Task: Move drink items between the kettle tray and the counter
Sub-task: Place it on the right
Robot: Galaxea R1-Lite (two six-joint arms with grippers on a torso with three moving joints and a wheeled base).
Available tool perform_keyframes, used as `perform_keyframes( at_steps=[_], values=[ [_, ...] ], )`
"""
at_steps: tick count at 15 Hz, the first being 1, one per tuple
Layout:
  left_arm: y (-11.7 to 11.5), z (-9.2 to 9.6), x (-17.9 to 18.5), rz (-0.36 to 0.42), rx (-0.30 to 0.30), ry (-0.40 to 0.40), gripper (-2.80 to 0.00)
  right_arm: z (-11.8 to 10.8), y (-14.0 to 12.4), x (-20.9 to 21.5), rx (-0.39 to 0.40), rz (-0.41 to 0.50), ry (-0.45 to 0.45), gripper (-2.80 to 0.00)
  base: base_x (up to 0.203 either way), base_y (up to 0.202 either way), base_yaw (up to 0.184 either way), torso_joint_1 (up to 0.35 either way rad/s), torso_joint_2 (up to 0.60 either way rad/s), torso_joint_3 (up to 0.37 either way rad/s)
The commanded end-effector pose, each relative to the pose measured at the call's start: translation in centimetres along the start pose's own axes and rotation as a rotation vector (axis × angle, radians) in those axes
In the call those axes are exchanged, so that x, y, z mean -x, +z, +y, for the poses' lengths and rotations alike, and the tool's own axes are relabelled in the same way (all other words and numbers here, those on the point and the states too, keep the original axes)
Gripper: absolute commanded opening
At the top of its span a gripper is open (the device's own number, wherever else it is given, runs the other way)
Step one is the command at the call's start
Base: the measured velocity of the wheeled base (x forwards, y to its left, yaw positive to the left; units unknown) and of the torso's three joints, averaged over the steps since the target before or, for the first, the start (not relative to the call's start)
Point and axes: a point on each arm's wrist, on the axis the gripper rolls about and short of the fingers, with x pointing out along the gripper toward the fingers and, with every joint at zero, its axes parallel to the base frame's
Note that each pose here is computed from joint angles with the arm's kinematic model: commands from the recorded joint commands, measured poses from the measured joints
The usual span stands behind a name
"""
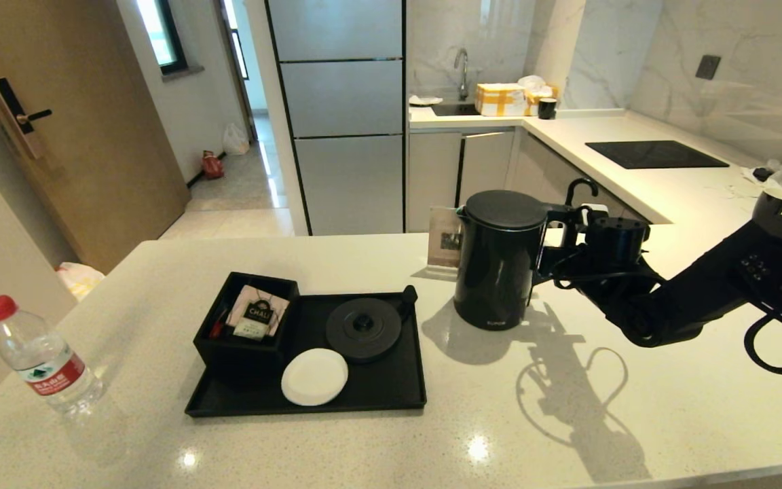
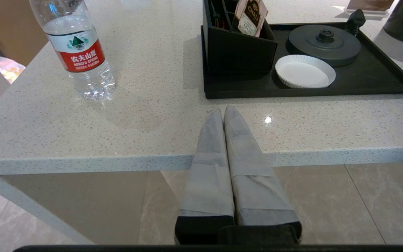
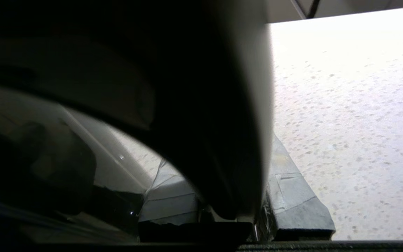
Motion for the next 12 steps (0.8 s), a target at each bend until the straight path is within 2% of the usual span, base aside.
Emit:
perform_keyframes(
  at_steps=[1,7,8,12],
  values=[
    [-0.01,0.0,0.0,0.001,0.0,0.002,-2.8,-0.09,-1.12,-0.21,0.019,0.022,-0.017,-2.8,0.0,0.0,0.0,0.0,0.0,0.0],
    [-0.01,0.0,0.0,0.001,0.0,0.002,-2.8,-0.07,-0.73,-0.15,0.026,0.043,-0.018,-2.8,0.0,0.0,0.0,0.0,0.0,0.0],
    [-0.01,0.0,0.0,0.001,0.0,0.002,-2.8,-0.13,-0.69,-0.18,0.025,0.041,-0.02,0.0,0.0,0.0,0.0,0.0,0.0,0.0],
    [-0.01,0.0,0.0,0.001,0.0,0.0,-2.8,-0.25,-0.55,-0.19,0.021,0.034,-0.021,0.0,0.0,0.0,0.0,0.0,0.0,0.0]
  ],
)
